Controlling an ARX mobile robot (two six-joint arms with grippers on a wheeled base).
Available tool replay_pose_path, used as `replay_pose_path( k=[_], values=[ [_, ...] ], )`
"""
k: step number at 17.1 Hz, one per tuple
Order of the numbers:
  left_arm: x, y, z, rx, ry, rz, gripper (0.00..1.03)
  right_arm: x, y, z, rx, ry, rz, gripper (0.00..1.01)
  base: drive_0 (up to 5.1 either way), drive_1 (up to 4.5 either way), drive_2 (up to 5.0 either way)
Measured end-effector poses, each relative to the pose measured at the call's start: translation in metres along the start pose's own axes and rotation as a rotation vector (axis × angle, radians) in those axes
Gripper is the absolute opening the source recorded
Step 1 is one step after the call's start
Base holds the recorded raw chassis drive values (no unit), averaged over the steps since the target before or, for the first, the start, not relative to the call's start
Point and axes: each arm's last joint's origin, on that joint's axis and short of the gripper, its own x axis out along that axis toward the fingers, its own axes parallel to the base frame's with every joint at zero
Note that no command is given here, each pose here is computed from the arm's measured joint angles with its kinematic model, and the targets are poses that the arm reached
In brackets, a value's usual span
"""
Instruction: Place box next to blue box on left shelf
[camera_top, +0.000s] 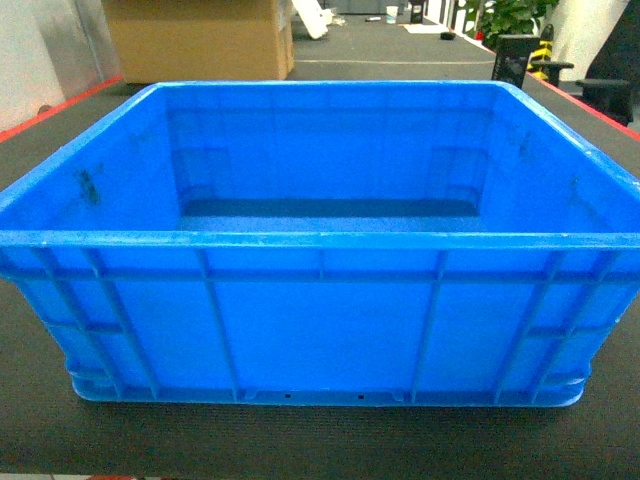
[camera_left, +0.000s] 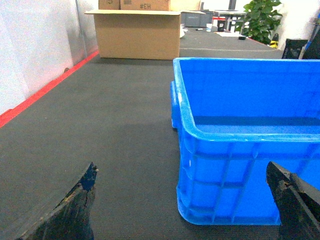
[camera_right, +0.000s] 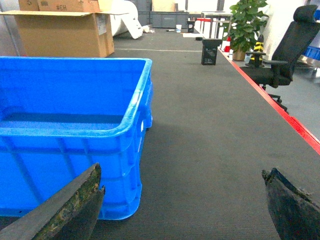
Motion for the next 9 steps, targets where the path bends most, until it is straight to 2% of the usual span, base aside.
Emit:
replay_pose_path(
  k=[9],
  values=[
    [0.0000,0.0000,0.0000,0.000,0.000,0.000,0.98,0.0000,0.0000,0.0000,0.000,0.000,0.000,0.98,0.0,0.00,0.0]
  ],
)
